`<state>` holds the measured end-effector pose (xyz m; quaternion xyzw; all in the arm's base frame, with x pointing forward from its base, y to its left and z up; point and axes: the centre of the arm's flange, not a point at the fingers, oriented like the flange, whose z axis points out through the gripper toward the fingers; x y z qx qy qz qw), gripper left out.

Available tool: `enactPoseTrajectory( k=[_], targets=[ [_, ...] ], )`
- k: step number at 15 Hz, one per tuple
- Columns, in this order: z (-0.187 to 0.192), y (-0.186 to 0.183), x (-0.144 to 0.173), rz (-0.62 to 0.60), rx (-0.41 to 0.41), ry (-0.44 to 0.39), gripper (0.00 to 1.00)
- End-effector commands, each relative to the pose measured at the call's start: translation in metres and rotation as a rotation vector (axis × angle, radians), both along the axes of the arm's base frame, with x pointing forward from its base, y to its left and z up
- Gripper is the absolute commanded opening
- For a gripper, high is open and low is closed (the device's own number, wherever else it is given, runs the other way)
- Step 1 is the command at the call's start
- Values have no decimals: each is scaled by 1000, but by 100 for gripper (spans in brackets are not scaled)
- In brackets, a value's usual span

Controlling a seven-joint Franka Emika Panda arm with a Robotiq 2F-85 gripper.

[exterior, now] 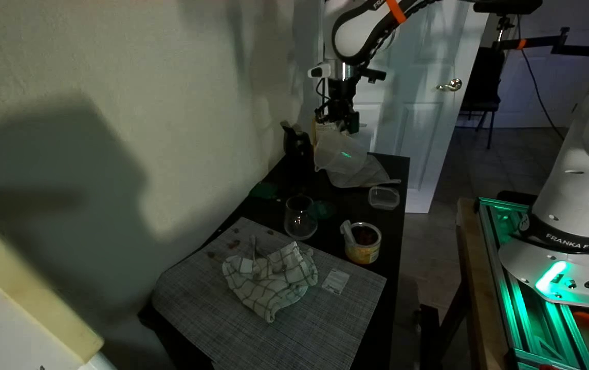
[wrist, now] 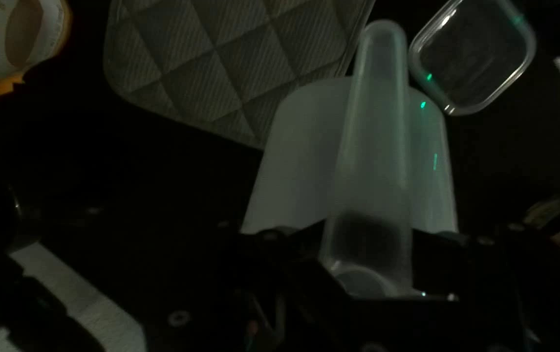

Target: Pour the contents in the jug into the clear bowl.

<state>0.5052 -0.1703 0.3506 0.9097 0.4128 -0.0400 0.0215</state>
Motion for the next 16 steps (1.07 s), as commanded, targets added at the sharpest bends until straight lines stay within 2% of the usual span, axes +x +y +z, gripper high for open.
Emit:
enactPoseTrajectory(
  k=[1,4,9,13,14,15,16],
  targets=[
    [29,8,-40,79,-103,109,0],
    [33,9,-57,149,-147,183,0],
    [19,18,-76,251,-189,249,0],
    [13,4,-110,299,-225,329,0],
    [18,0,-117,303,-205,325,0],
    [5,5,-88,274,-203,320,0],
    [6,2,-92,271,-199,320,0]
  ],
)
